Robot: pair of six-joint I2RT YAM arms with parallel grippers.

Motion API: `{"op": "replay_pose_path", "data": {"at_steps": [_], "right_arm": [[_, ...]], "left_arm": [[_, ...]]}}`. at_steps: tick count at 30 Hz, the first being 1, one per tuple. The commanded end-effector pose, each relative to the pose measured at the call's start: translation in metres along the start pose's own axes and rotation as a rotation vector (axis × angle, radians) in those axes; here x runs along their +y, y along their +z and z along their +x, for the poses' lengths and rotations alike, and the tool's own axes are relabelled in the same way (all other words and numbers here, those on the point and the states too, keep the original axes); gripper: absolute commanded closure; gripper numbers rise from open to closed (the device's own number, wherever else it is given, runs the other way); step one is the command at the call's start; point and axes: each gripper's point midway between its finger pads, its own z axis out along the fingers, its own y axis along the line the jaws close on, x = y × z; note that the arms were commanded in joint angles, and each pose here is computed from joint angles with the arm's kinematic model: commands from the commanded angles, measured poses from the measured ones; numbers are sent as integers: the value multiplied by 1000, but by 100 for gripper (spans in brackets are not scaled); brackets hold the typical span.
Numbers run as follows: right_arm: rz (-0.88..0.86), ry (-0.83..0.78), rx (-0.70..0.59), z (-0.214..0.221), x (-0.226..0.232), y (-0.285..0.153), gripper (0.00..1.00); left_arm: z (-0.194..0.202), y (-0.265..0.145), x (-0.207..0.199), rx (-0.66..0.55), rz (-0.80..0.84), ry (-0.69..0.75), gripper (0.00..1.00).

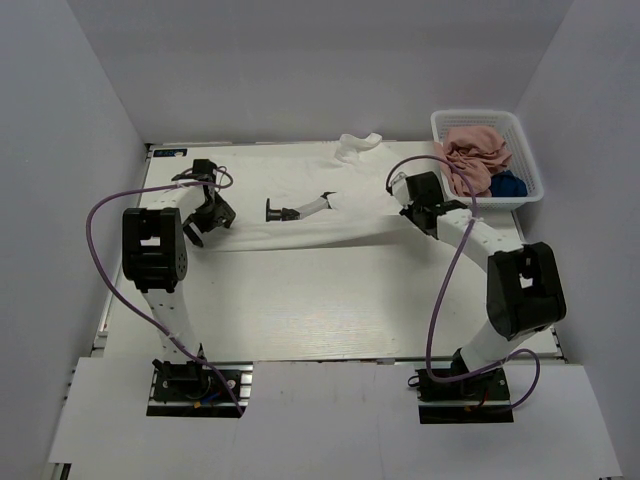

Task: Fold and stack the t-shirts

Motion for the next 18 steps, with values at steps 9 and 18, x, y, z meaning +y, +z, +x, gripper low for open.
{"op": "replay_pose_path", "data": {"at_steps": [9, 18], "right_arm": [[162, -50, -133, -27, -48, -35, 100], [80, 104, 51, 44, 14, -10, 100]], "left_arm": [[10, 17, 35, 39, -124, 25, 0], [13, 18, 33, 53, -107, 33, 0]]}}
